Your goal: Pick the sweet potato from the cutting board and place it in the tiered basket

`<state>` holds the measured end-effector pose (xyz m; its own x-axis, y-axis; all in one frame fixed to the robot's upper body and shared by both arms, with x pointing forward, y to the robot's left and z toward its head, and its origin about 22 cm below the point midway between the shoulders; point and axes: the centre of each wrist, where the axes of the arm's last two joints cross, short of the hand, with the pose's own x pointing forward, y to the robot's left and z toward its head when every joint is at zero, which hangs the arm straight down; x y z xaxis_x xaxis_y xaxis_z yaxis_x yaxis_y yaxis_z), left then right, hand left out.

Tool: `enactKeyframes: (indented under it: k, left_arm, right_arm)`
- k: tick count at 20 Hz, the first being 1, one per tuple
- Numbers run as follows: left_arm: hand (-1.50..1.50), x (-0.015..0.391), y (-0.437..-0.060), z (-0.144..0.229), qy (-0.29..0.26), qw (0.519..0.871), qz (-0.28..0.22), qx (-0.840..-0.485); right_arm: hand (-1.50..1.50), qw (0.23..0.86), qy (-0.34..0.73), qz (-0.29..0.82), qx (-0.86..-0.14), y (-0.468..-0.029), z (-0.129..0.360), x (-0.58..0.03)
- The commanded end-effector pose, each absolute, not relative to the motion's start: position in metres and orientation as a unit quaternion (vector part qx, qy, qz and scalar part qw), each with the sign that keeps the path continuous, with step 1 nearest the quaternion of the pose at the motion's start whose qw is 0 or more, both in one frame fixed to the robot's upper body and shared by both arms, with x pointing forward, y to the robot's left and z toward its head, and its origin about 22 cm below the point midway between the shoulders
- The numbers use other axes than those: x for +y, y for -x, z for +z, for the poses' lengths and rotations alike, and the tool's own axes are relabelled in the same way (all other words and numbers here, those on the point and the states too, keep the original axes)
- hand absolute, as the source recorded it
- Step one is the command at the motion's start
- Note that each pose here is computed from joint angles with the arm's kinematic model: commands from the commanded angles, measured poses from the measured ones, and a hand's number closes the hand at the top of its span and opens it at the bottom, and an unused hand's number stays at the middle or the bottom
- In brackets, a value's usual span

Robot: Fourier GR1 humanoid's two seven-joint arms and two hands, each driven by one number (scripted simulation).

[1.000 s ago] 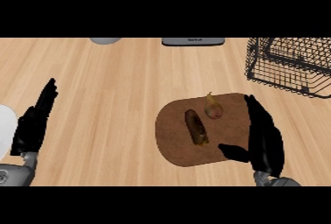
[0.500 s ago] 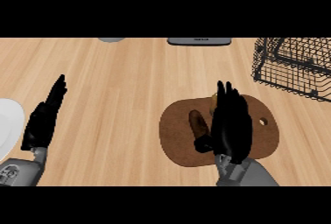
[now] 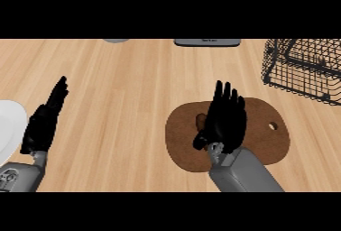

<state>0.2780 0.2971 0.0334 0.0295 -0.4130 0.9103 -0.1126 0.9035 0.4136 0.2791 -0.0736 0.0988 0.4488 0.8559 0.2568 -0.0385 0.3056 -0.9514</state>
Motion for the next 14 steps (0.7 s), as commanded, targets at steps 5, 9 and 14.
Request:
enactKeyframes:
  k: [5,9,14]
  left_arm:
    - [0.0,0.311,-0.273,0.027,-0.188,0.699,-0.103,-0.682]
    - [0.0,0.297,-0.282,0.03,-0.192,0.695,-0.102,-0.685]
    - [0.0,0.285,-0.275,0.023,-0.192,0.697,-0.105,-0.683]
  right_arm:
    - [-1.5,0.727,0.533,0.316,-0.295,-0.279,0.108,-0.066]
    - [-1.5,0.721,0.541,0.333,-0.276,-0.27,0.08,-0.06]
    - [-1.5,0.694,0.568,0.349,-0.271,-0.262,0.067,-0.053]
